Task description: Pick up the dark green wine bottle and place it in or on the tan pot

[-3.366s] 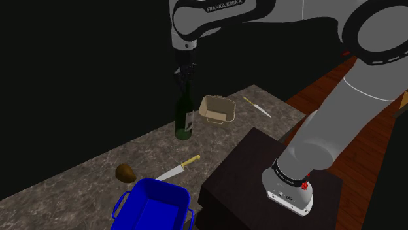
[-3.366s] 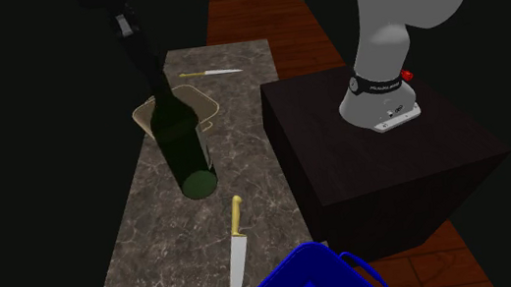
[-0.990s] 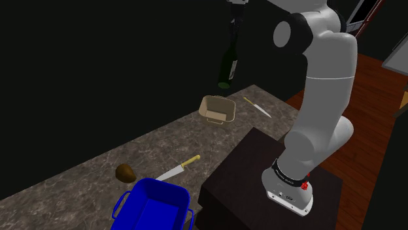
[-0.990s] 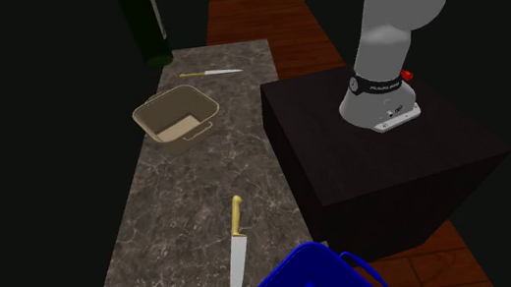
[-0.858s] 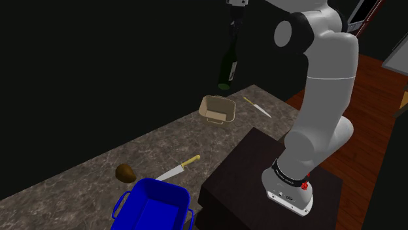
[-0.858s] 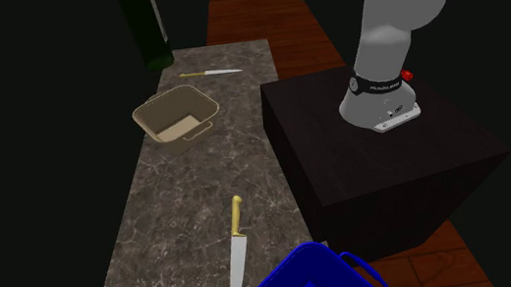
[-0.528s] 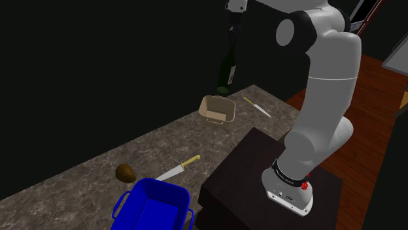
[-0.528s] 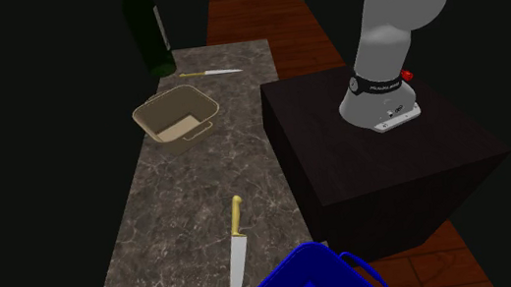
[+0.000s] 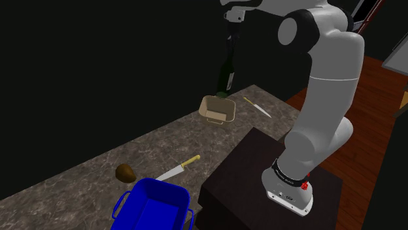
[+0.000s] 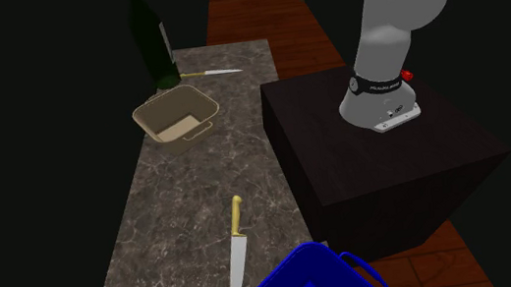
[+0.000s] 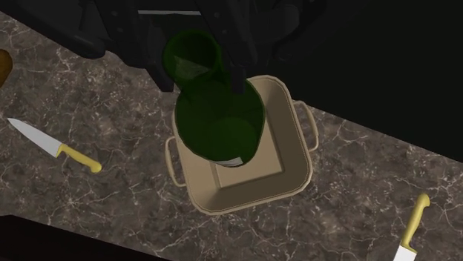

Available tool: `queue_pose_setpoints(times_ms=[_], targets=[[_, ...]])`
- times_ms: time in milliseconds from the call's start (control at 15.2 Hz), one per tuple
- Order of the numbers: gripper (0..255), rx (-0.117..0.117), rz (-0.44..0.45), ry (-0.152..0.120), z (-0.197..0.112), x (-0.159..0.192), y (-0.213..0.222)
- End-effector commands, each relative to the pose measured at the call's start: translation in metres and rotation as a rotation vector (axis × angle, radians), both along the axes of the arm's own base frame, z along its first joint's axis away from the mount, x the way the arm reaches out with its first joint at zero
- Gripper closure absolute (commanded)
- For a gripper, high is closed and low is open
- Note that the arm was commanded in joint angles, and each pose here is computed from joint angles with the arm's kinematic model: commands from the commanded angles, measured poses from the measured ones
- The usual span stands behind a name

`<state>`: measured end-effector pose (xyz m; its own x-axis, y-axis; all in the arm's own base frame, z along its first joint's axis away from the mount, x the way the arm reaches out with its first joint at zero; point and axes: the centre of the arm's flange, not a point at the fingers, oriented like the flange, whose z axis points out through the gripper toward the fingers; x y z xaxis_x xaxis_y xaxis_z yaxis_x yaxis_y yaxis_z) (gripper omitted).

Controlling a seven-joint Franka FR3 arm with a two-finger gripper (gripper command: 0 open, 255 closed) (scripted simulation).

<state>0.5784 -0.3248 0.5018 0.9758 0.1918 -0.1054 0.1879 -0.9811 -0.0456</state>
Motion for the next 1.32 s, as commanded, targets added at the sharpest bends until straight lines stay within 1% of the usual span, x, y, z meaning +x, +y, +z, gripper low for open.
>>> queue_pose_setpoints(times_ms=[0, 1254], targets=[[255, -0.001, 0.0, -0.001, -0.009, 0.0, 0.001], [255, -0.001, 0.0, -0.001, -0.11, 0.0, 0.001]])
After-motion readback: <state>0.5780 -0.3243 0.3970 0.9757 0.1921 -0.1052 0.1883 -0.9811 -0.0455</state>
